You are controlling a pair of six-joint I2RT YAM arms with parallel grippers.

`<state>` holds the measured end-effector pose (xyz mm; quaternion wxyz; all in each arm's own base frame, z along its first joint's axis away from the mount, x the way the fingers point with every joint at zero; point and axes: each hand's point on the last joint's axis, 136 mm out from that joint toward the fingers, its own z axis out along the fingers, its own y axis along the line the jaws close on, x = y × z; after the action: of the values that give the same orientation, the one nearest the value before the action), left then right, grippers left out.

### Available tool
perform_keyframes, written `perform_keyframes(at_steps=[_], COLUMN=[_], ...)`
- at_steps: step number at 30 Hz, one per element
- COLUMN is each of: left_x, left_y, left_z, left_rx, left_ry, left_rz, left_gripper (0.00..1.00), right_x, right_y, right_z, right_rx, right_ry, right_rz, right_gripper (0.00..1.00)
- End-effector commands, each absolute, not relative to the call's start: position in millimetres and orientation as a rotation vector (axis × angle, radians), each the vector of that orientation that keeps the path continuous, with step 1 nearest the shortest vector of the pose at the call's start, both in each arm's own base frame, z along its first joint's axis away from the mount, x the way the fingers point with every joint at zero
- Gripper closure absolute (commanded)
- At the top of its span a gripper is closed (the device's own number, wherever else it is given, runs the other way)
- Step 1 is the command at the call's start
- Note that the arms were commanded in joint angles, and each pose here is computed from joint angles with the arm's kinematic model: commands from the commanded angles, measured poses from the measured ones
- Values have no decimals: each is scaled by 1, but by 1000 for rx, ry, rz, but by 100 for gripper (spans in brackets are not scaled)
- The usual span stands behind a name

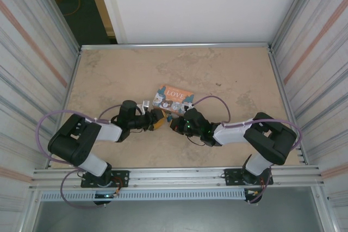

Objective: Unlock the padlock with the key

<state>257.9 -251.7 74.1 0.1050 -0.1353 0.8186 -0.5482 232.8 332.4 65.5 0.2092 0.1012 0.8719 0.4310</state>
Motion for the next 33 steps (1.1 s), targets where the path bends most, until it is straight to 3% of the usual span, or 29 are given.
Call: perform_keyframes(at_steps=[1,27,33], left_x=[266,270,270], left_y=[-258,-281,-282], left_z=[83,70,72], left_rx=[-366,-372,-371], left_ry=[2368,2370,2366], left_rz=[-1634,-1670,-1672], left_gripper=[51,62,69], right_x=[236,236,238], right_y=[334,340,340], right_z=[84,95,101], right_rx=[279,332,376], right_ry=[2376,2346,2327], right_rz=[1252,1357,1404], right_gripper=[100,100,100])
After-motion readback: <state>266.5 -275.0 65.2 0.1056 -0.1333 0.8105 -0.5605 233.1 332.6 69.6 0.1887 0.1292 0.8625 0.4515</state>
